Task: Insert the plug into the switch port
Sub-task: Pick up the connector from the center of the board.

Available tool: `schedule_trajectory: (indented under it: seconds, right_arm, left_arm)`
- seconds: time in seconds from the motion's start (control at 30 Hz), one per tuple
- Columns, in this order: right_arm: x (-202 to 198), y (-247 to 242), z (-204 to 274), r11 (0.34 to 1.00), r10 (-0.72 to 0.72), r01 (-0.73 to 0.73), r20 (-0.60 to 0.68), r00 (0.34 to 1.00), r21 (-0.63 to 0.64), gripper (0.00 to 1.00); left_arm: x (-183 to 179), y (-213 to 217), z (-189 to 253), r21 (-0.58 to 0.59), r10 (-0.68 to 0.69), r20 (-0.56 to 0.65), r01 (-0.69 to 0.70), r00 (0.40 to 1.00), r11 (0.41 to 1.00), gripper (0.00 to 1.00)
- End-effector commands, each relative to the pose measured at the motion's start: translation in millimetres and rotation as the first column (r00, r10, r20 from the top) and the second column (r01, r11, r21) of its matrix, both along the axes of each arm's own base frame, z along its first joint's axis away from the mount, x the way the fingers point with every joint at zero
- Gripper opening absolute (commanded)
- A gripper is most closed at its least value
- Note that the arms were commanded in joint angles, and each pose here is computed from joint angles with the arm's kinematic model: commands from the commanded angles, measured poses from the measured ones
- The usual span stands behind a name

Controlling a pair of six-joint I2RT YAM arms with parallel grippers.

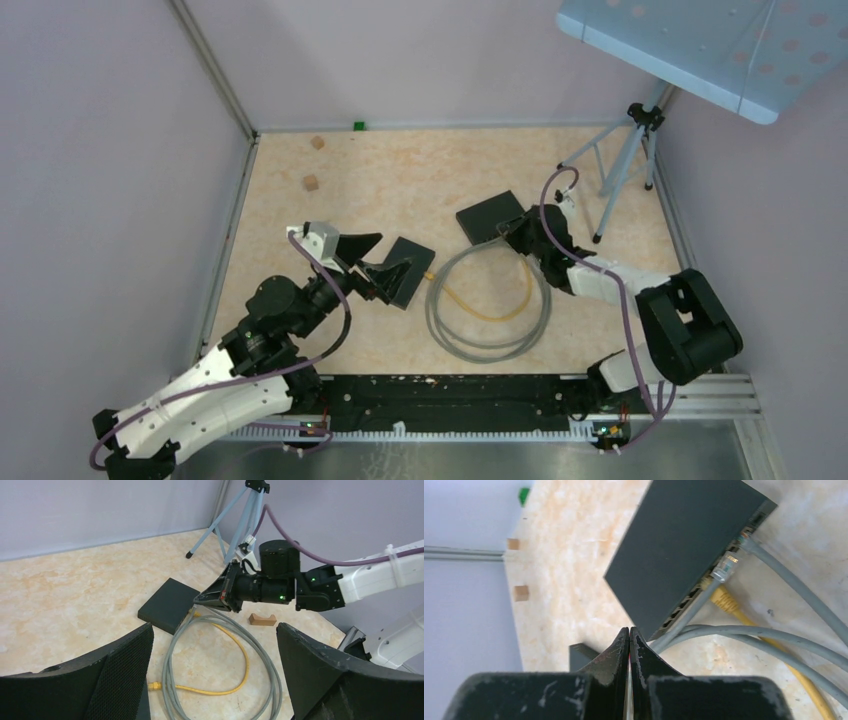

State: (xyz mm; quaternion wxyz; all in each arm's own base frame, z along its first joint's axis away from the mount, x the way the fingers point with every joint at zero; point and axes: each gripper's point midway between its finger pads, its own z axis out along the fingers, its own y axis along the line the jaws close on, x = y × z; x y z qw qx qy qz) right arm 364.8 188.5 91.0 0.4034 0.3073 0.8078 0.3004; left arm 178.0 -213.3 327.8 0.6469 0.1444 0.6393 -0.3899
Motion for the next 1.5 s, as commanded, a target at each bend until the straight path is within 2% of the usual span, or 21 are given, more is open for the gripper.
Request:
schedule_trajectory:
  seconds: [0.0, 0.13, 0.17, 0.23, 0.27, 0.43, 0.57, 0.8, 1.03, 1.23, 1.47]
  right_arm:
    - [3.9, 0.1, 52.0, 0.998, 0.013, -0.022, 0.164, 0.986, 0.052, 0.00]
    - [-2.9, -4.3, 52.0, 0.999, 0.020, -0.025, 0.151, 0.988, 0.026, 0.00]
    - [-4.6, -3.5, 47.2, 0.999, 0.026, -0.029, 0.127, 0.992, 0.023, 0.05]
    - [-8.4, 6.5, 41.5, 0.996, 0.067, -0.072, 0.098, 0.993, 0.049, 0.29]
    - [-10.5, 14.2, 39.6, 0.993, 0.088, -0.094, 0.090, 0.992, 0.074, 0.34]
    - [-27.8, 66.3, 36.6, 0.973, 0.182, -0.190, 0.066, 0.981, 0.134, 0.49]
    - [-40.6, 96.0, 34.2, 0.958, 0.211, -0.217, 0.055, 0.976, 0.189, 0.50]
    - [-48.3, 104.2, 4.9, 0.963, 0.197, -0.185, -0.044, 0.979, 0.194, 0.50]
    - [-39.2, 105.6, -5.4, 0.972, 0.171, -0.159, -0.057, 0.984, 0.175, 0.49]
    - [-25.1, 107.1, -7.2, 0.978, 0.140, -0.131, -0.048, 0.989, 0.160, 0.41]
    - [-17.7, 107.4, -17.9, 0.982, 0.133, -0.122, -0.068, 0.989, 0.145, 0.40]
  left_arm:
    - [-0.4, 2.8, 13.9, 0.019, 0.002, 0.076, -0.004, 0.997, 1.000, 0.96]
    - [1.8, -5.4, 9.1, 0.074, -0.020, 0.072, 0.015, 0.997, 0.997, 0.97]
    - [1.9, -6.8, 9.6, 0.075, -0.025, 0.068, 0.020, 0.997, 0.997, 0.97]
    - [1.3, -9.6, 9.6, 0.070, -0.035, 0.063, 0.031, 0.997, 0.997, 0.98]
    - [1.1, -10.1, 9.4, 0.064, -0.037, 0.061, 0.033, 0.997, 0.997, 0.98]
    - [1.6, -10.3, 4.0, 0.054, -0.033, 0.044, 0.031, 0.998, 0.998, 0.98]
    - [0.2, -9.3, 3.2, 0.049, -0.035, 0.036, 0.033, 0.999, 0.998, 0.98]
    - [-0.1, -5.7, 1.4, 0.051, -0.025, 0.033, 0.023, 0.999, 0.998, 0.98]
    - [0.1, -4.1, -0.6, 0.054, -0.019, 0.031, 0.017, 0.999, 0.998, 0.98]
    - [-0.2, -1.7, 2.2, 0.051, -0.012, 0.038, 0.010, 0.999, 0.999, 0.98]
    - [-1.5, 3.5, -4.4, 0.070, -0.002, 0.025, 0.000, 1.000, 0.998, 0.98]
